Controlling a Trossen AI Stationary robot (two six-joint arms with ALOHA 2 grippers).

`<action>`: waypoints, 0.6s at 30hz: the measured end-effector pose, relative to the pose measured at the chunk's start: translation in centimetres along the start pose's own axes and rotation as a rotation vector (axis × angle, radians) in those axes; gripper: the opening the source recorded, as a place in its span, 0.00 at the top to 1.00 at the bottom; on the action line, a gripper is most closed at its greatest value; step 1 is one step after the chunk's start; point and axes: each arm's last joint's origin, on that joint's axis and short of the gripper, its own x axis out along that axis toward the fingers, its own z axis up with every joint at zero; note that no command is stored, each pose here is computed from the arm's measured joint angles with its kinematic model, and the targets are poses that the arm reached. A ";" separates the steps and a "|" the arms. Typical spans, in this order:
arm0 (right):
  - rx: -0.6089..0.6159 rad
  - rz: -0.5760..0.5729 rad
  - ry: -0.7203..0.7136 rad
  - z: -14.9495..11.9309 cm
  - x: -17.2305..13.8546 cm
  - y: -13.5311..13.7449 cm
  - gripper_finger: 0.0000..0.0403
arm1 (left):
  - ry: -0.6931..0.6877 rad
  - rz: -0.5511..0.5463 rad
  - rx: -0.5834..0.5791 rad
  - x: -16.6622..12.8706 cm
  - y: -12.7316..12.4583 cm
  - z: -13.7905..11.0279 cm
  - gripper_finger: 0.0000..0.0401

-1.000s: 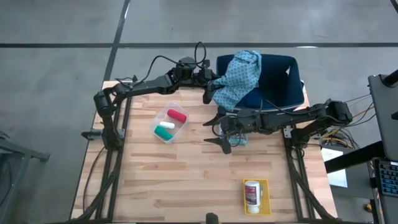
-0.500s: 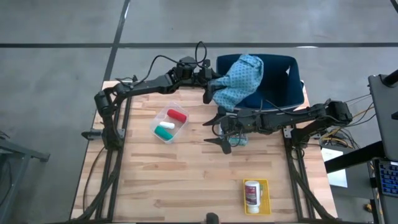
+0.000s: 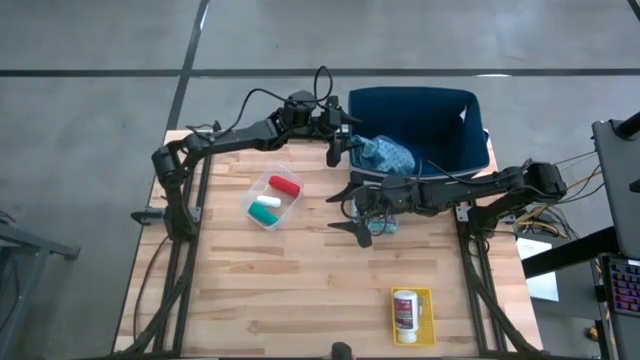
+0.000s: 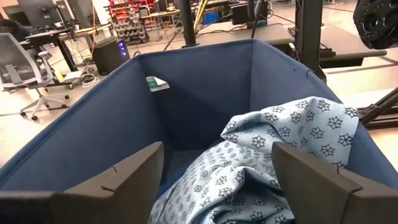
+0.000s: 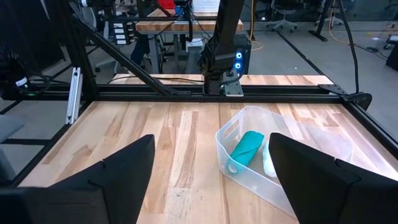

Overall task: Pick & place medical supplies in basket/bin
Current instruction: Return to Home Position

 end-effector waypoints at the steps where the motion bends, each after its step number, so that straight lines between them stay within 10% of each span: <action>1: -0.002 0.000 0.000 0.0 0.0 0.0 0.22 | 0.000 0.000 0.000 0.0 0.0 0.0 0.24; 18: 0.001 0.000 0.000 0.0 0.0 0.0 0.22 | -0.004 0.001 0.002 0.0 0.0 0.1 0.23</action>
